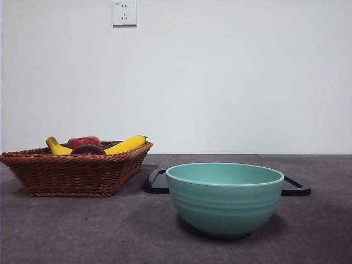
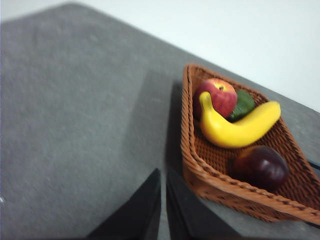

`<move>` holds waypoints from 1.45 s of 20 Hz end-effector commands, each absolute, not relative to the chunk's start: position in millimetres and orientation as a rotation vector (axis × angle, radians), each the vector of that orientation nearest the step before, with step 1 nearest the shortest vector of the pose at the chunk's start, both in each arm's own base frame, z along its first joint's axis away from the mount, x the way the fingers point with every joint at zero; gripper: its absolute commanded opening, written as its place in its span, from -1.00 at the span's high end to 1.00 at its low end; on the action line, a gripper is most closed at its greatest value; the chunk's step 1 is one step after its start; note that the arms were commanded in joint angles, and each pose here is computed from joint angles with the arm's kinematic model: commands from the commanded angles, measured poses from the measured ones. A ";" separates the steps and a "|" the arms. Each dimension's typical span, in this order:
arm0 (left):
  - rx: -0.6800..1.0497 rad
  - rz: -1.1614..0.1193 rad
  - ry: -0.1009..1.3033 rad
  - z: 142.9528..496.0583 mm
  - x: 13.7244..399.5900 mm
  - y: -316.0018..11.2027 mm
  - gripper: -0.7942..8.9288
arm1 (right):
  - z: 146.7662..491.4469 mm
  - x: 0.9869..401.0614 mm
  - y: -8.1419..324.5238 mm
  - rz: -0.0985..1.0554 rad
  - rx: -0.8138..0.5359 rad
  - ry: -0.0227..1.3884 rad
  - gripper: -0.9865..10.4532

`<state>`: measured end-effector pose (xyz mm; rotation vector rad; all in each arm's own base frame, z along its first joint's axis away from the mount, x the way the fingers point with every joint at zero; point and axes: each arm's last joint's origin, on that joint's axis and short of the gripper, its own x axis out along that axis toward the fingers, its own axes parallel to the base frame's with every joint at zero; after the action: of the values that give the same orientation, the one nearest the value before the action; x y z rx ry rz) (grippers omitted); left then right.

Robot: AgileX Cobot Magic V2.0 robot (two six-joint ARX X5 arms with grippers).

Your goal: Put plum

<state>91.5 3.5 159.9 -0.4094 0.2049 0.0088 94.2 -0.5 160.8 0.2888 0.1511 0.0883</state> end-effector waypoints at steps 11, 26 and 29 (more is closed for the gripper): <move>-0.449 -0.120 0.188 236.5 83.9 -0.5 0.81 | 252.7 74.8 2.4 0.155 0.307 0.146 0.82; -0.234 -0.502 0.587 312.5 108.0 -11.6 0.81 | 327.6 110.8 13.2 0.521 0.188 0.566 0.82; -0.192 -0.559 0.647 320.7 110.7 -15.1 0.81 | 332.0 117.1 17.3 0.564 0.159 0.627 0.82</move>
<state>110.8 -14.9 315.5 -0.2581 0.6810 -0.5278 117.3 17.0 327.6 0.2029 0.6539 0.5429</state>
